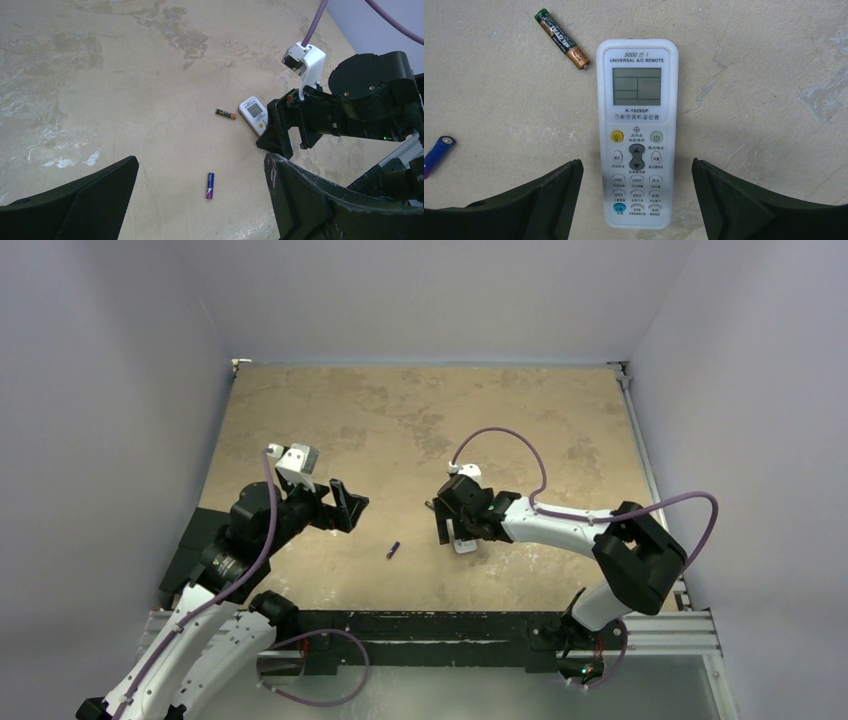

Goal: Load the batteries into the remote control

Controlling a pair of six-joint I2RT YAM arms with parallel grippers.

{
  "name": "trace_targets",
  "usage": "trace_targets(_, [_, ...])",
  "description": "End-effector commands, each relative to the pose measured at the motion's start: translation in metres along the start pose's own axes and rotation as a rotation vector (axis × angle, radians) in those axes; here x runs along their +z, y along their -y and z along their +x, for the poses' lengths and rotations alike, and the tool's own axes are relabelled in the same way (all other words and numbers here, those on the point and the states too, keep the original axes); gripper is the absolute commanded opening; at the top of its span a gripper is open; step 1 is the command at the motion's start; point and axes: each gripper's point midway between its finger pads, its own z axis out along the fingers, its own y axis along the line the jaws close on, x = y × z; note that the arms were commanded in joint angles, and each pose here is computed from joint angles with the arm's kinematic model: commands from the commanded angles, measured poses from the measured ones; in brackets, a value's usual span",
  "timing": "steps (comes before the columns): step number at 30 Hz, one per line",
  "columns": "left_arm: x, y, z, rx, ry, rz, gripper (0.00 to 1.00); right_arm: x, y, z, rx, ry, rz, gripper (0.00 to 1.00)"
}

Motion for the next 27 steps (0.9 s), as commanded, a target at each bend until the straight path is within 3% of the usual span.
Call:
trace_targets(1, [-0.002, 0.007, -0.014, -0.007, 0.046, 0.03, 0.98, -0.003, -0.011, -0.026, 0.043, 0.075, -0.01, 0.88])
trace_targets(27, [0.0, 0.007, -0.013, -0.006, 0.039, 0.031, 0.98, 0.002, -0.003, -0.007, 0.005, 0.031, 0.059, 0.75])
